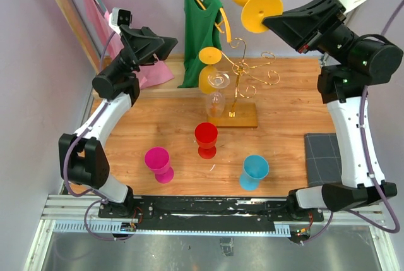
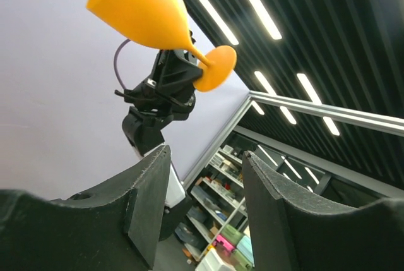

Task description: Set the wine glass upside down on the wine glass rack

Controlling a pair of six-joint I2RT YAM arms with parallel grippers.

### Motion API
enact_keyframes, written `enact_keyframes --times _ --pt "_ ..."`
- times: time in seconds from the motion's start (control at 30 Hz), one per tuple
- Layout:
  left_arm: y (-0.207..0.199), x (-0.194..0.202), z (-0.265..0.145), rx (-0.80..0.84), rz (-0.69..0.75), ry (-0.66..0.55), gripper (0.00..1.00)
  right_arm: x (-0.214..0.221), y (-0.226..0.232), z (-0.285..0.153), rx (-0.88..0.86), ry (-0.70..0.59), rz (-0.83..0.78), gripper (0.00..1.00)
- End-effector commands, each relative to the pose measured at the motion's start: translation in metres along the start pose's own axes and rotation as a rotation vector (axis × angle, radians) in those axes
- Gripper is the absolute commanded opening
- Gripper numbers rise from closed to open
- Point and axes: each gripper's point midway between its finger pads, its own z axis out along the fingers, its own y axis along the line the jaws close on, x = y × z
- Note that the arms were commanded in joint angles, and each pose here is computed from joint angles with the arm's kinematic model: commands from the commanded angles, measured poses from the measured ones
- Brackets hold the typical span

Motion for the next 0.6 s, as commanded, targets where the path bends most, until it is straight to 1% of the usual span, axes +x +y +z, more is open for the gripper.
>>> enact_keyframes --times 0.0,0.13,0.3,0.57 --pt "-0.045 0.037 -0.012 0.159 0.146 0.122 0.53 -0.002 -0.053 -0.02 0.194 0.0 -0.07 0.01" --pt "-0.046 0.04 -0.013 0.154 0.149 0.127 0.53 -0.009 -0.104 -0.044 0.346 -0.039 -0.036 0.01" --pt "-0.047 0.044 -0.015 0.146 0.147 0.132 0.49 -0.003 -0.178 -0.073 0.5 -0.067 0.086 0.01" --pt "-0.049 0.049 -0.017 0.13 0.147 0.132 0.48 0.021 -0.257 -0.095 0.594 -0.037 0.222 0.01"
